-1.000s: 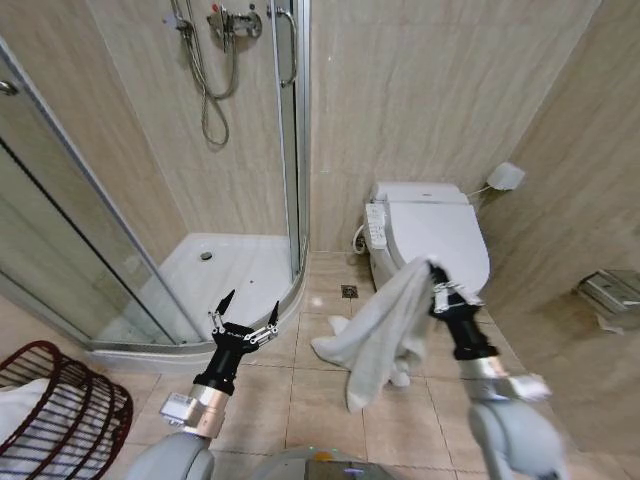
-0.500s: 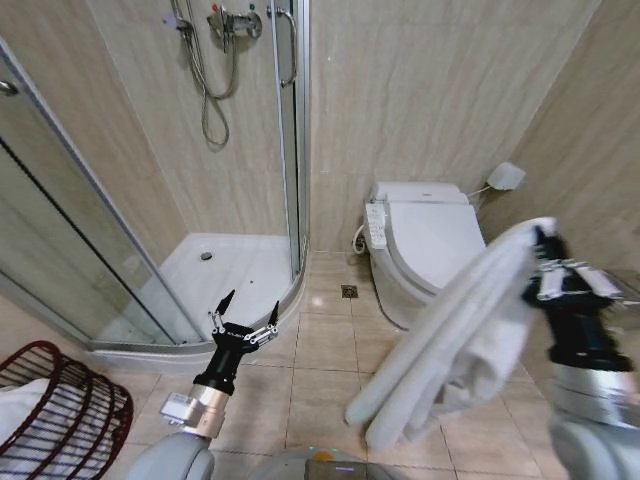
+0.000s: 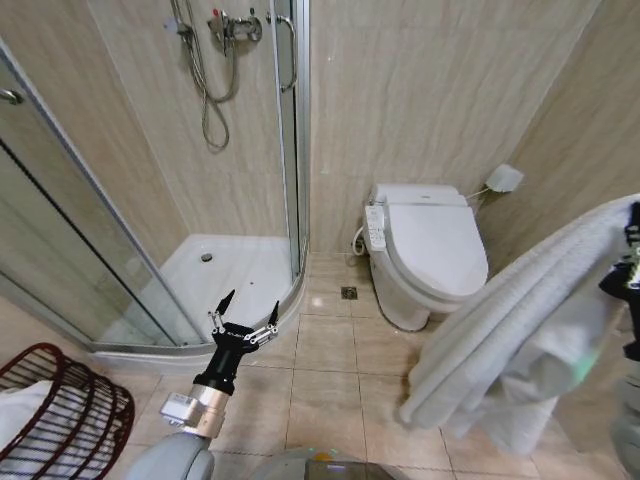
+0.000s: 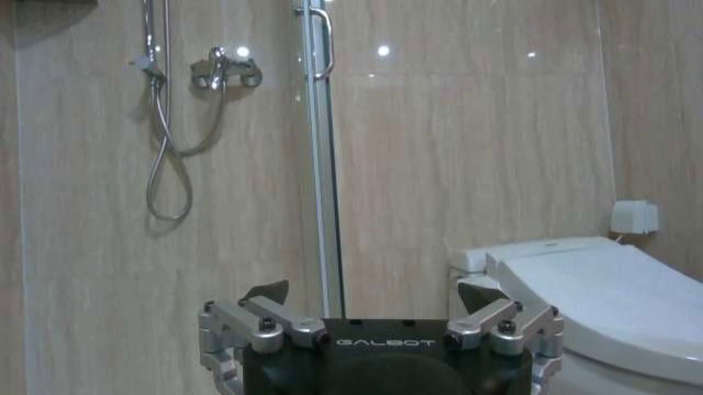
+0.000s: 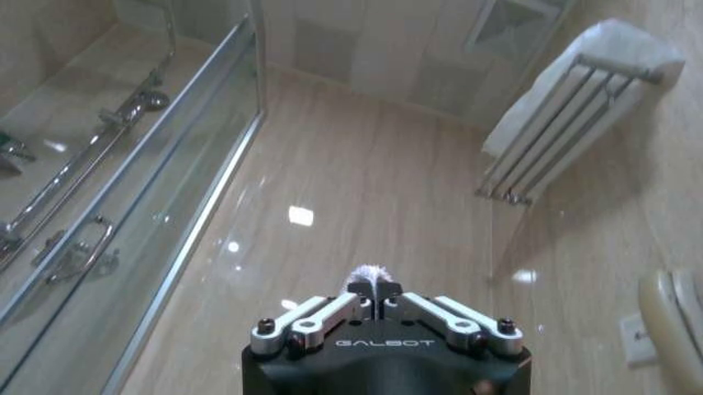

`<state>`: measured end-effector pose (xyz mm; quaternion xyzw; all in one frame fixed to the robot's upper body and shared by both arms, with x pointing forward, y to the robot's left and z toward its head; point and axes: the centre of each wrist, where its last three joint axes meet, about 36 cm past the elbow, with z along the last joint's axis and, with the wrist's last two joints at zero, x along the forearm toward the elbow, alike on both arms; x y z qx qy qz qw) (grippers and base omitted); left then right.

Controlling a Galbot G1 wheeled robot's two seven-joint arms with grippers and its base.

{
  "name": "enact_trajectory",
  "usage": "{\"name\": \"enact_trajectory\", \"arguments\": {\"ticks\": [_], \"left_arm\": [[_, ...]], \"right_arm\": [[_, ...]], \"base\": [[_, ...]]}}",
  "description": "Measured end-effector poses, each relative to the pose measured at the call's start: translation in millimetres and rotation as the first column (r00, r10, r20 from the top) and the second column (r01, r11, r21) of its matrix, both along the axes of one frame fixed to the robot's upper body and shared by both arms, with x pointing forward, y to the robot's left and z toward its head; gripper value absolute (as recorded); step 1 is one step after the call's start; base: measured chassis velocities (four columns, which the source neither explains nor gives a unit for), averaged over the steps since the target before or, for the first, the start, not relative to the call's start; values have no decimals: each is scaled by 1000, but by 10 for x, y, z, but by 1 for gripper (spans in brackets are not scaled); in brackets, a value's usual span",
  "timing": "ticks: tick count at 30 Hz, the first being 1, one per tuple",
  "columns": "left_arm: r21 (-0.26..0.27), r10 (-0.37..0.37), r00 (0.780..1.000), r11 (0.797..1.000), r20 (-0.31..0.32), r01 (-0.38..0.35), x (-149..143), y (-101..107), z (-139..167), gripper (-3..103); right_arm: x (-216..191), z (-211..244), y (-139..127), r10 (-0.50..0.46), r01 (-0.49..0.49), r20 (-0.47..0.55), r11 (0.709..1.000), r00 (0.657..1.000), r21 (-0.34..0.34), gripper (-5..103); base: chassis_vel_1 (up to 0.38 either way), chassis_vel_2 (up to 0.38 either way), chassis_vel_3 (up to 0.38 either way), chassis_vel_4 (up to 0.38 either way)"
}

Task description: Discard the used towel into the hamper.

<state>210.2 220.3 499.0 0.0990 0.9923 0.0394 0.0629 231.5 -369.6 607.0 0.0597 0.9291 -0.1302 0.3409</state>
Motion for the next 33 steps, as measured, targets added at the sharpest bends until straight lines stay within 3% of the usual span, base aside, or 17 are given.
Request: {"name": "enact_trajectory", "arguments": {"ticks": [33], "left_arm": [[0,0,1000,1000,0,0,0,0,0,100]], "right_arm": [[94,428,-119,39,-36,157,999,987,-21,1]], "base": [[0,0,0,0]]}}
